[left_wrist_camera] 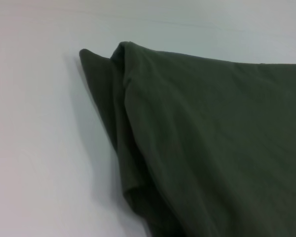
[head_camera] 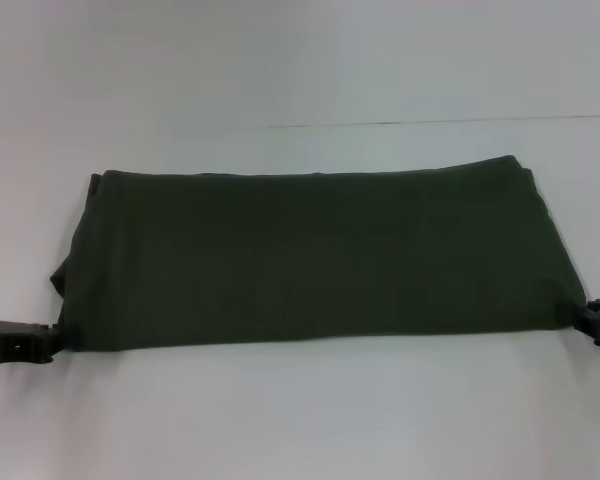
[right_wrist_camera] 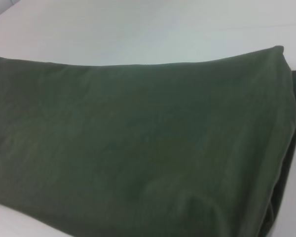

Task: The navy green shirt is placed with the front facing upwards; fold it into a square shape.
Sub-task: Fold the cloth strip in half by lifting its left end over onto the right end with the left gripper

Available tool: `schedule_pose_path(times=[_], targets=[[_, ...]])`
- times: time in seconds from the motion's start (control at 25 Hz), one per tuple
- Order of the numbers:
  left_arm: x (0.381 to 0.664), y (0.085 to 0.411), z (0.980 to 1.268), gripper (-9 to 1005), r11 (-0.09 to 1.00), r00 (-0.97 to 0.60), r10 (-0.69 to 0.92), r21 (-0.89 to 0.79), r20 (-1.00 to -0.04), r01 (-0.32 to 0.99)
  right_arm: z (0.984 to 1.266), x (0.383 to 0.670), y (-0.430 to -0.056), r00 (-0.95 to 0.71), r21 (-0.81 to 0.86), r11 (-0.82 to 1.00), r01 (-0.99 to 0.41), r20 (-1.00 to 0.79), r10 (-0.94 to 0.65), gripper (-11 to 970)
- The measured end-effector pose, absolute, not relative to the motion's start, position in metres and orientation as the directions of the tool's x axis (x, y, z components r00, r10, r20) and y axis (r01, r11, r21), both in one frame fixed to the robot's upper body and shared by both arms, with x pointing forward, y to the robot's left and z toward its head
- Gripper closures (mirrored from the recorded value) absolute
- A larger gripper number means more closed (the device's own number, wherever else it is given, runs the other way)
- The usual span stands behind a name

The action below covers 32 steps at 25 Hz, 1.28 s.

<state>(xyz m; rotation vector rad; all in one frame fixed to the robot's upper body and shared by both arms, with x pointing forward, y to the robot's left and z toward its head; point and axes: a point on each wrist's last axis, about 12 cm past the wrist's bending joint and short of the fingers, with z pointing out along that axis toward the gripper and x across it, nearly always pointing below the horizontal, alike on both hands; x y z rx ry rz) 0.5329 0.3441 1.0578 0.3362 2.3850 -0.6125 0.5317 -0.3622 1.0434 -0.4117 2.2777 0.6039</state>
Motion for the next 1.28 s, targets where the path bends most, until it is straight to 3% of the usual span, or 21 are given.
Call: schedule_pose_path(times=[0.04,0.28,0.88,1.28], targets=[[0.533,0.344,1.058,898,0.857,-0.759,0.085,-0.341,-0.645,0.385,1.043,0.532,-0.362,-0.681,0.299,0.838,-0.456,-0.724,-0.112,922],[0.534,0.343,1.059,997,0.855,-0.757,0.085,-0.342,-0.648,0.389,1.043,0.532,-0.363,-0.679,0.297,0.84,-0.455,-0.725,-0.111,927],[0.514,0.345,1.078,998,0.745,-0.749,0.173,-0.412,-0.64,0.524,1.046,0.507,-0.376,-0.627,0.316,0.815,-0.486,-0.776,-0.073,927],[0.492,0.364,1.082,998,0.758,-0.748,0.168,-0.401,-0.642,0.514,1.043,0.491,-0.372,-0.625,0.337,0.789,-0.514,-0.777,-0.076,926]])
